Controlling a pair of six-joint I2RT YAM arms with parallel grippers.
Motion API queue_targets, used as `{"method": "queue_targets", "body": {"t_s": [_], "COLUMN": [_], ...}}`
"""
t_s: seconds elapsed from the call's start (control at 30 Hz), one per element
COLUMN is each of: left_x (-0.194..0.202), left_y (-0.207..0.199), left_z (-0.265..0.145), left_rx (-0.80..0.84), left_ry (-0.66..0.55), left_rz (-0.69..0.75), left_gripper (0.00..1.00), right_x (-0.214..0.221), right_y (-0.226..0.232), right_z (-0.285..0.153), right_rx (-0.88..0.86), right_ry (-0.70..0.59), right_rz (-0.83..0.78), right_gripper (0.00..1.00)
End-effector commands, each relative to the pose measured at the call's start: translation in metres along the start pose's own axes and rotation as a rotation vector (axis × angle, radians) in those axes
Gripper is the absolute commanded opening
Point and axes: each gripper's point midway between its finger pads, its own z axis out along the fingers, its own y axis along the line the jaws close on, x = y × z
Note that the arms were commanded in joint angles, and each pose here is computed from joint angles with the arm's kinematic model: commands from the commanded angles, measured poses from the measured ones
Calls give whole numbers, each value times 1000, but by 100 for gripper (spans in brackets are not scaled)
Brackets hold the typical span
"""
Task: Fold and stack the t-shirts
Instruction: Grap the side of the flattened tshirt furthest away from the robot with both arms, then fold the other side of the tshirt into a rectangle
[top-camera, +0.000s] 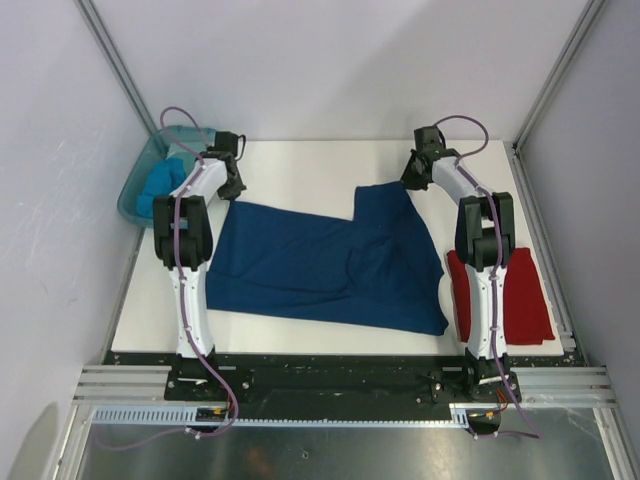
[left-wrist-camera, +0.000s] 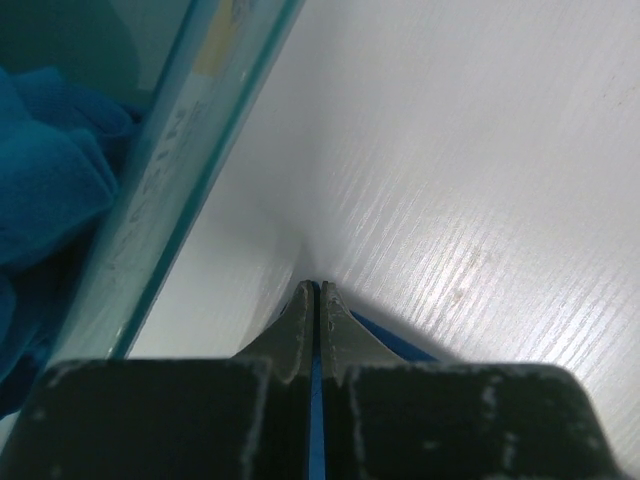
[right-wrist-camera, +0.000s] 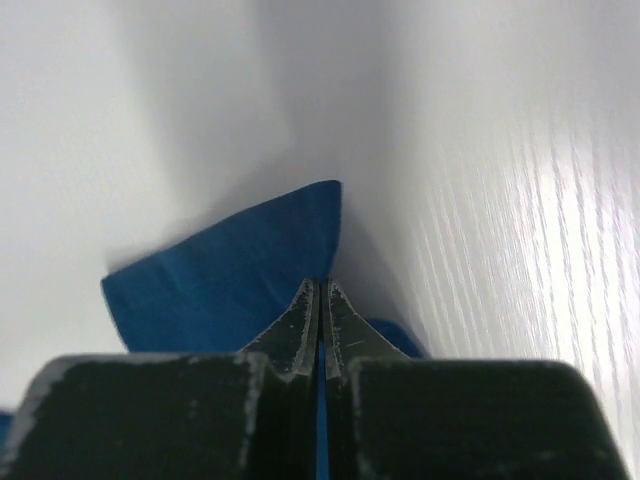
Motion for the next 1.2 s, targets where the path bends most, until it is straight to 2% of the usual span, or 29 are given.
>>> {"method": "queue_targets", "body": {"t_s": [0.0,0.4,0.7,0.97,1.17], "left_x": [-43,-53,-38,-13,11], "left_y": [3,24,31,63,80], "left_z": [-38,-70,-78,-83,-84], "left_rx": [41,19,30,-14,-43], "left_ry": [-108,-169,-149,-123,-103], "left_rz": [-55,-109,-113,-162,-187], "left_gripper": [0,0,0,0,0], "right_x": [-35,-11,5,55,101], "right_y": [24,16,17,14,1], "right_z": [-71,-142,-188,-222,-232], "right_rx": [-65,-108,-124,-127,-125], "right_ry": [-126,-169,-190,-150,-107], "right_rz": [-17,-24,-47,-89,-94], "right_gripper": [0,0,0,0,0]}}
